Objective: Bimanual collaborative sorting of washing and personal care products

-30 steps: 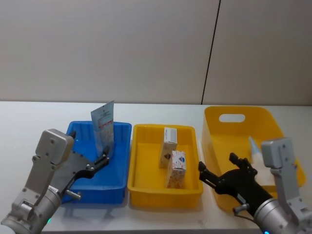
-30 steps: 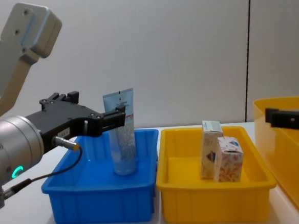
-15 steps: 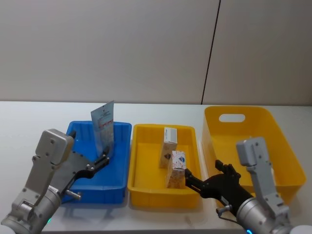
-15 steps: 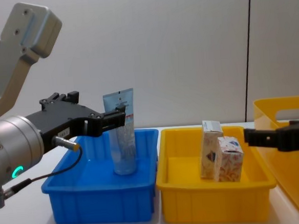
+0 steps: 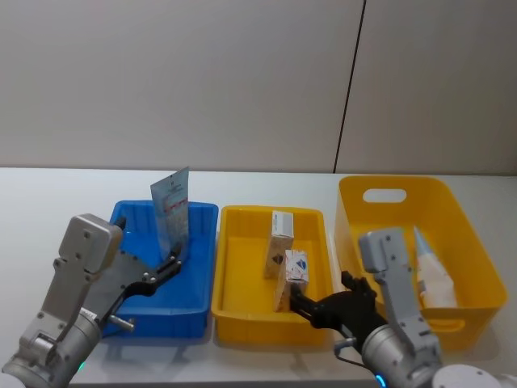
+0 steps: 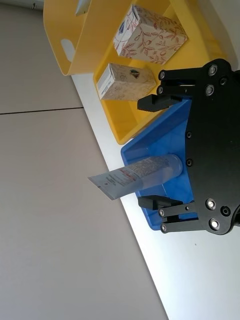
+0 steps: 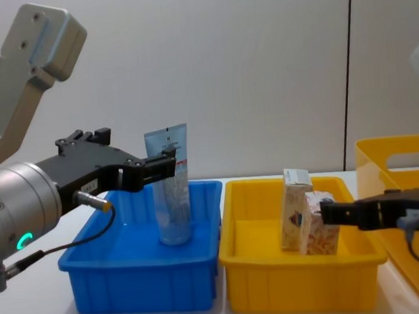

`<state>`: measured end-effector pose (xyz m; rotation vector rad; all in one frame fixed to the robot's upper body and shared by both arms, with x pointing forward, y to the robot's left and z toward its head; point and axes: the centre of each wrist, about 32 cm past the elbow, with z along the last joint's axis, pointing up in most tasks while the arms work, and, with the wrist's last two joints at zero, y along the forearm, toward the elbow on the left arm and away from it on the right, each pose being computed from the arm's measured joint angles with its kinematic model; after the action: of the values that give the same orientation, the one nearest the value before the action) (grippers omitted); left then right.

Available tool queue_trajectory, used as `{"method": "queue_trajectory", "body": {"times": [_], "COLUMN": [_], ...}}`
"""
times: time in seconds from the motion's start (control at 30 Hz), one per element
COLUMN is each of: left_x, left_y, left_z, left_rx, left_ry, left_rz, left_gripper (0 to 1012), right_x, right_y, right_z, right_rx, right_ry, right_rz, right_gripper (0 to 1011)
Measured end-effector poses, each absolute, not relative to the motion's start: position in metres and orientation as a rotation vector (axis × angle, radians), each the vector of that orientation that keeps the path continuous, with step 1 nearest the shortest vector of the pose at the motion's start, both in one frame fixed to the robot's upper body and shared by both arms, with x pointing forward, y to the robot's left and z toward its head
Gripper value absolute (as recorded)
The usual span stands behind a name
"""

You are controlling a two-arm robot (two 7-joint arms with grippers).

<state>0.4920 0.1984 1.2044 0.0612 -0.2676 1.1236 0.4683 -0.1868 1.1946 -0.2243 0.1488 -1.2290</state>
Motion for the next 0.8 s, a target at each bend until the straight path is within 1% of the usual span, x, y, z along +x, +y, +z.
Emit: {"method": "queue_trajectory", "body": {"times": [0.8], "left_x": [0.492], "left_y": [0.198], "left_z": [1.204], "left_rx": [0.061], "left_ry": [-0.268], "left_rz": [1.124], "left_gripper": [1002], "right_x": [0.499], "right_y": [-0.142], "right_z": [1.179], "right_rx": [-0.259], "right_ry": [0.138], "right_rz": [-1.306], "right_gripper": [1003]}}
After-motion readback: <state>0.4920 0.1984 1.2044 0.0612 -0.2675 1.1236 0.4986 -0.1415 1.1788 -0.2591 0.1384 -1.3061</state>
